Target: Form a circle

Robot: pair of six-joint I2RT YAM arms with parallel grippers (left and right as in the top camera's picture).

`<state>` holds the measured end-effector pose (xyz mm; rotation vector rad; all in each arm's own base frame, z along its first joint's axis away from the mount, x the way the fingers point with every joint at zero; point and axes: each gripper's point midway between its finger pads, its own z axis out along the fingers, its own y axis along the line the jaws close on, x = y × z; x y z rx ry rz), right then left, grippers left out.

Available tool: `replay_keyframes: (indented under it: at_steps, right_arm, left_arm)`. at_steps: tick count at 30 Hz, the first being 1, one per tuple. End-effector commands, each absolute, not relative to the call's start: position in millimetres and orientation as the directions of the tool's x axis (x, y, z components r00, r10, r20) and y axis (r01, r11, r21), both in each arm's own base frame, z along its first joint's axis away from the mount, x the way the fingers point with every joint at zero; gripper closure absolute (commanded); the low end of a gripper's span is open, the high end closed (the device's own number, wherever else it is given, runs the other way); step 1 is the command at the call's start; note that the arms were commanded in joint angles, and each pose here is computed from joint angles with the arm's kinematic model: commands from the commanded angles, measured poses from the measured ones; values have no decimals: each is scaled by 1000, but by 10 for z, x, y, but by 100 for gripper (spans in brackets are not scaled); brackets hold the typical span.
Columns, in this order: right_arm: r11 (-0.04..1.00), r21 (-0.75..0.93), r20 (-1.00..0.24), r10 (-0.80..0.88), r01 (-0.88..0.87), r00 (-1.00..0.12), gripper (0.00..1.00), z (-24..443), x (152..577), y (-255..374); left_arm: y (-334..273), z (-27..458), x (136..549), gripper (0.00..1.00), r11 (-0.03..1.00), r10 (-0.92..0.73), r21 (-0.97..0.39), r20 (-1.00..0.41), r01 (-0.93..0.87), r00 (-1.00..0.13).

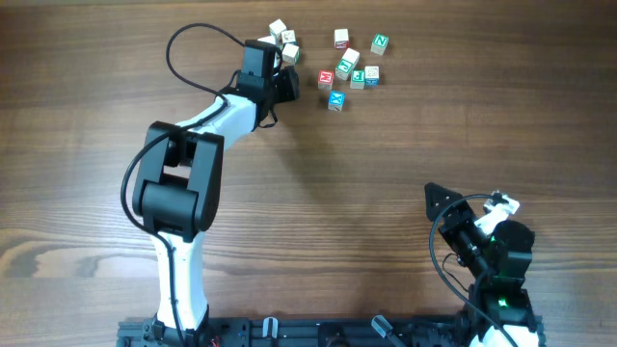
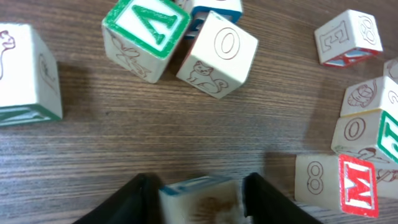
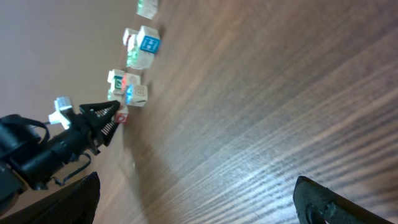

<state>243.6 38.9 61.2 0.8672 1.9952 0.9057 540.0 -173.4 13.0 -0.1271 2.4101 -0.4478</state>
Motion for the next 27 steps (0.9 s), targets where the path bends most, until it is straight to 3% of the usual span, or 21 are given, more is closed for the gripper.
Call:
replay_keyframes:
  at_steps: [1,7,10,17,22,24,27]
  right_arm:
    - [504,818,-332,808,277,-487,0,572,2426,408]
    - [504,817,-332,808,279,-488,0,568,2425,409]
    - [504,817,-332,807,279,-488,0,568,2425,409]
    - [504,819,-330,806,276,-492,0,569,2422,418]
    - [506,818,-332,803,273,-494,0,570,2421,422]
    - [506,818,-332,803,273,-495,0,569,2421,422]
    - [507,818,-333,803,273,-495,0,569,2421,422]
  left_arm:
    - [-1746,-3,5373,55,942,-187,-334,-592,27,-784]
    - [-1597,50,5377,75,953,-197,-303,-594,-10,-780]
    - [-1320,237,5315,76,973,-203,-213,-600,-90,-774]
    - [-1028,712,4784,75,996,-88,-60,-510,-66,-856]
    - [-774,444,4191,81,995,-83,23,-282,-94,-956]
    - [-667,349,4084,87,994,-93,38,-242,-105,-966]
    - [-527,192,4008,88,995,-88,30,-219,-97,-972]
